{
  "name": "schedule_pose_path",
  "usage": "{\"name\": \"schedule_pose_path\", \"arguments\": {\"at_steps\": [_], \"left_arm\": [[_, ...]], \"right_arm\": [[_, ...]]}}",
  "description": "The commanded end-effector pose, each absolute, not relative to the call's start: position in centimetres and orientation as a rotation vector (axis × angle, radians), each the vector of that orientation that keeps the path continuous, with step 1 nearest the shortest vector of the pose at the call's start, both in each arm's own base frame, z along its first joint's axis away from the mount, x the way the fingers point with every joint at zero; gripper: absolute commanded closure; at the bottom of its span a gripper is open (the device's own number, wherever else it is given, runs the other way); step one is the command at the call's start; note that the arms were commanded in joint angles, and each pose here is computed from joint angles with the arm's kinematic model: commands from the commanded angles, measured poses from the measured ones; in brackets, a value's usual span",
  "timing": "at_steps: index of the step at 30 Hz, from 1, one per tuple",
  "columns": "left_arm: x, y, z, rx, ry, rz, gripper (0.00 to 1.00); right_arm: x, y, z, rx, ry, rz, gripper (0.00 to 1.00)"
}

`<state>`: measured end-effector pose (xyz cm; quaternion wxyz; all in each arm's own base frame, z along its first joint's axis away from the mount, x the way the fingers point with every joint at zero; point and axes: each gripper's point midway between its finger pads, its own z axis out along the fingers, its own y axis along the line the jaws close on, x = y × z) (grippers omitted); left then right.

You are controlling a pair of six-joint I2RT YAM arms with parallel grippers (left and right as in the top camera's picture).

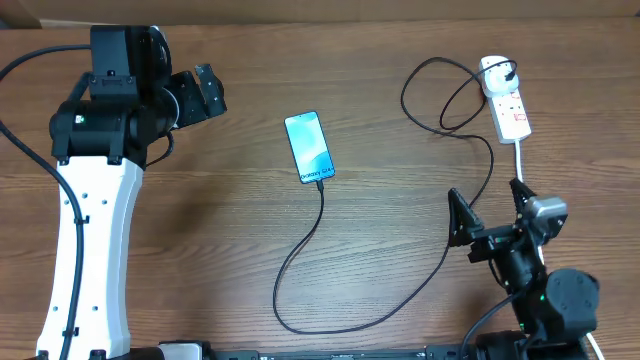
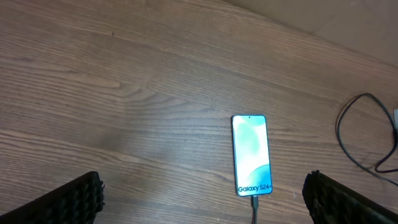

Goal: Plug charger to phone and switch on socket

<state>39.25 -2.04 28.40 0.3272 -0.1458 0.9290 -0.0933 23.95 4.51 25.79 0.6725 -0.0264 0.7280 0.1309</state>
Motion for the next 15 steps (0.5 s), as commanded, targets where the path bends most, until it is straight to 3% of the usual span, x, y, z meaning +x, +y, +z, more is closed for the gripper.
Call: {"name": "schedule_pose_path", "arguments": {"at_steps": [1, 15], "left_arm": [[39.3, -1.9, 28.2, -0.358, 2.438, -0.222, 0.01], [39.3, -1.9, 28.2, -0.358, 2.438, -0.222, 0.01]], "right_arm": [[24.0, 4.3, 24.5, -0.079, 1.563, 0.260, 0.00], [24.0, 3.7, 22.2, -0.108, 1.402, 0.170, 0.00]]}}
